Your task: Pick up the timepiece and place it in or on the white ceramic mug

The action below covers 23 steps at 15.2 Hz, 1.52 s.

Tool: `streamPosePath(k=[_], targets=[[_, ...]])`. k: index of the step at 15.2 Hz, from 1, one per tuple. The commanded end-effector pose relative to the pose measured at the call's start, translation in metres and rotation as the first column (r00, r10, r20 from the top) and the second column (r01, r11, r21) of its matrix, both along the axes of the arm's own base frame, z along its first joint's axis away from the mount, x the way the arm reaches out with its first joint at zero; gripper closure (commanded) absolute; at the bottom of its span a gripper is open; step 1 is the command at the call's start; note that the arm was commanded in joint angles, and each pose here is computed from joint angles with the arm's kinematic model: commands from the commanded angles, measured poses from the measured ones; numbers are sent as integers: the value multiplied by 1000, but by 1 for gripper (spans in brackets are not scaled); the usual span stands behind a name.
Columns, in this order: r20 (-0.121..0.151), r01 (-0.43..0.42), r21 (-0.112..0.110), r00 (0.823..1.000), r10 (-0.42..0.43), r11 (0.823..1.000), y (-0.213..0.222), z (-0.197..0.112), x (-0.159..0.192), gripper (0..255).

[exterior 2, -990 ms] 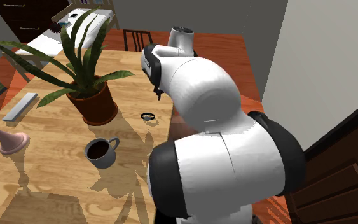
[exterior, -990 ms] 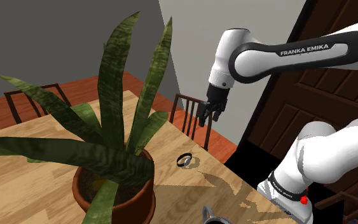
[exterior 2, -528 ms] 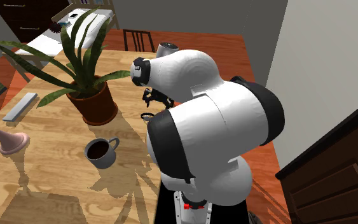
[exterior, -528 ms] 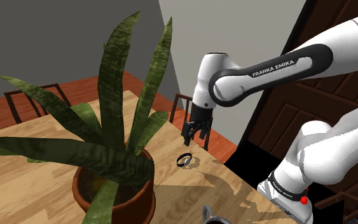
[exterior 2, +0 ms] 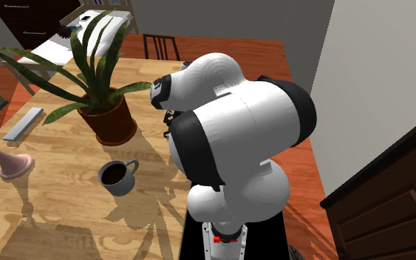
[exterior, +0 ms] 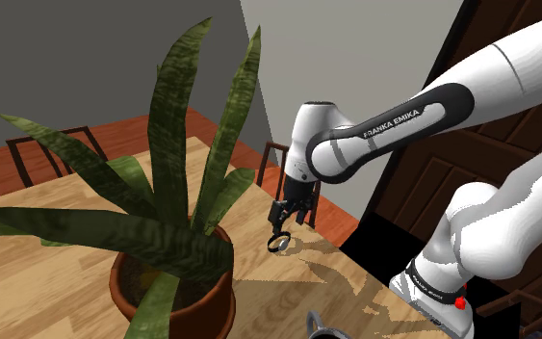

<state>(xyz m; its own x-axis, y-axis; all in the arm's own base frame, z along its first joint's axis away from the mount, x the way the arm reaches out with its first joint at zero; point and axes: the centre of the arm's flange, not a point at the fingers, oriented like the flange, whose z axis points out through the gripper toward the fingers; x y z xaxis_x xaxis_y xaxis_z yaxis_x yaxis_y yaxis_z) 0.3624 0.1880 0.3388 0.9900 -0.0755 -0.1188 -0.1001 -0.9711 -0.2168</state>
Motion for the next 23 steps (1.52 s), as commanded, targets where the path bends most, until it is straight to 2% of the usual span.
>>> streamPosePath(k=[1, 8, 9, 18, 23], targets=[[1, 0, 0, 1000, 0, 1000, 0, -4, -1, 0], [0, 0, 0, 1000, 0, 1000, 0, -4, -1, 0], [0, 0, 0, 1000, 0, 1000, 0, -4, -1, 255], [0, 0, 0, 1000, 0, 1000, 0, -4, -1, 255], [1, 0, 0, 1000, 0, 1000, 0, 23, -1, 255]])
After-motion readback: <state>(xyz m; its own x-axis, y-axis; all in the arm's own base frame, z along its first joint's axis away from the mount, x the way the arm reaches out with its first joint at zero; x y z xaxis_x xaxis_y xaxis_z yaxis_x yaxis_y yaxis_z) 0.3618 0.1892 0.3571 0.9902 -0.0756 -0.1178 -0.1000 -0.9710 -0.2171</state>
